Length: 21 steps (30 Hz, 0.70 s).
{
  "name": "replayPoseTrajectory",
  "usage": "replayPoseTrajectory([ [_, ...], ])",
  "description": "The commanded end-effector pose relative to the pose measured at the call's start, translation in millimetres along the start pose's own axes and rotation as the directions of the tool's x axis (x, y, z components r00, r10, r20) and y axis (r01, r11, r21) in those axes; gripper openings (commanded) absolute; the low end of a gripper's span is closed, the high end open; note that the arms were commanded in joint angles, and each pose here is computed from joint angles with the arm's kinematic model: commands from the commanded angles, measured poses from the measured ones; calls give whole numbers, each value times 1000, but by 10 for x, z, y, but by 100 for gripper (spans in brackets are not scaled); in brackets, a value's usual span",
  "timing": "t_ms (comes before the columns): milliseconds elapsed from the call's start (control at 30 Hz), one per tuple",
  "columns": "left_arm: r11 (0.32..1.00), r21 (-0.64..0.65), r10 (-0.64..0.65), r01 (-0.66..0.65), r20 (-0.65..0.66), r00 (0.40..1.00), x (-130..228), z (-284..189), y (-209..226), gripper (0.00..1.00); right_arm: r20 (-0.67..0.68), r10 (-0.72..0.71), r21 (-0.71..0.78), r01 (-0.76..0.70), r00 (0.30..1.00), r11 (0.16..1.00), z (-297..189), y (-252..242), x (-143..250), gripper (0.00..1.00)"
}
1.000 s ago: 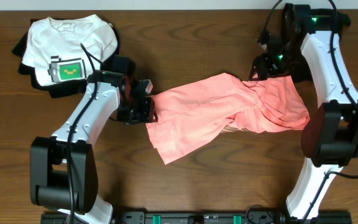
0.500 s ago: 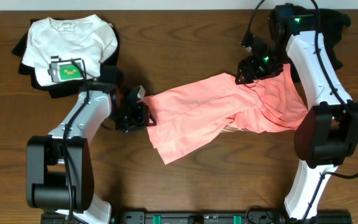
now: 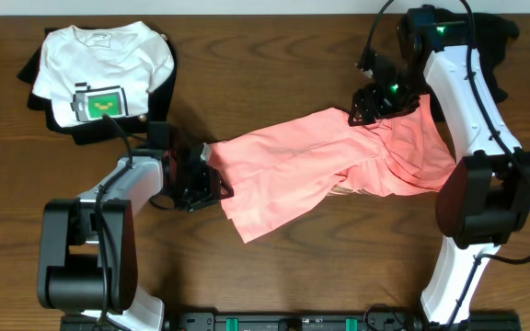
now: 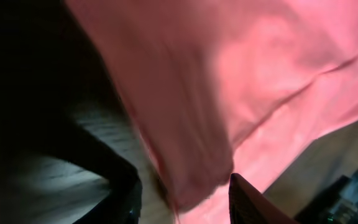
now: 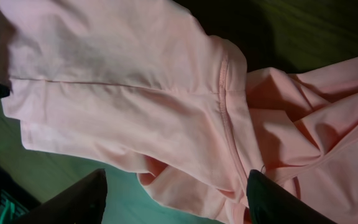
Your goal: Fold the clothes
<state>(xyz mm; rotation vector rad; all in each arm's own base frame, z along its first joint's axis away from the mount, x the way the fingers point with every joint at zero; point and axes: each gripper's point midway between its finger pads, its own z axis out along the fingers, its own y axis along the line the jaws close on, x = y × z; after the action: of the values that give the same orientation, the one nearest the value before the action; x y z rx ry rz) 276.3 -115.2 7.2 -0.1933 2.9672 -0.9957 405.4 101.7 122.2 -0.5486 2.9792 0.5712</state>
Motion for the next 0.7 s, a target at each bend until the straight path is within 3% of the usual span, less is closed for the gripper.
replayPoseTrajectory([
  [0, 1000, 7, -30, 30, 31, 999, -15, 19, 27, 47, 31, -25, -17, 25, 999, 1000, -89, 124, -53, 70],
  [400, 1000, 13, -19, 19, 51, 999, -32, 72, 23, 54, 36, -30, -47, 31, 999, 998, -82, 202, -64, 72],
  [667, 998, -10, 67, -67, 33, 997, 20, 225, -110, 60, 31, -25, -49, 26, 999, 998, -82, 204, -54, 73],
])
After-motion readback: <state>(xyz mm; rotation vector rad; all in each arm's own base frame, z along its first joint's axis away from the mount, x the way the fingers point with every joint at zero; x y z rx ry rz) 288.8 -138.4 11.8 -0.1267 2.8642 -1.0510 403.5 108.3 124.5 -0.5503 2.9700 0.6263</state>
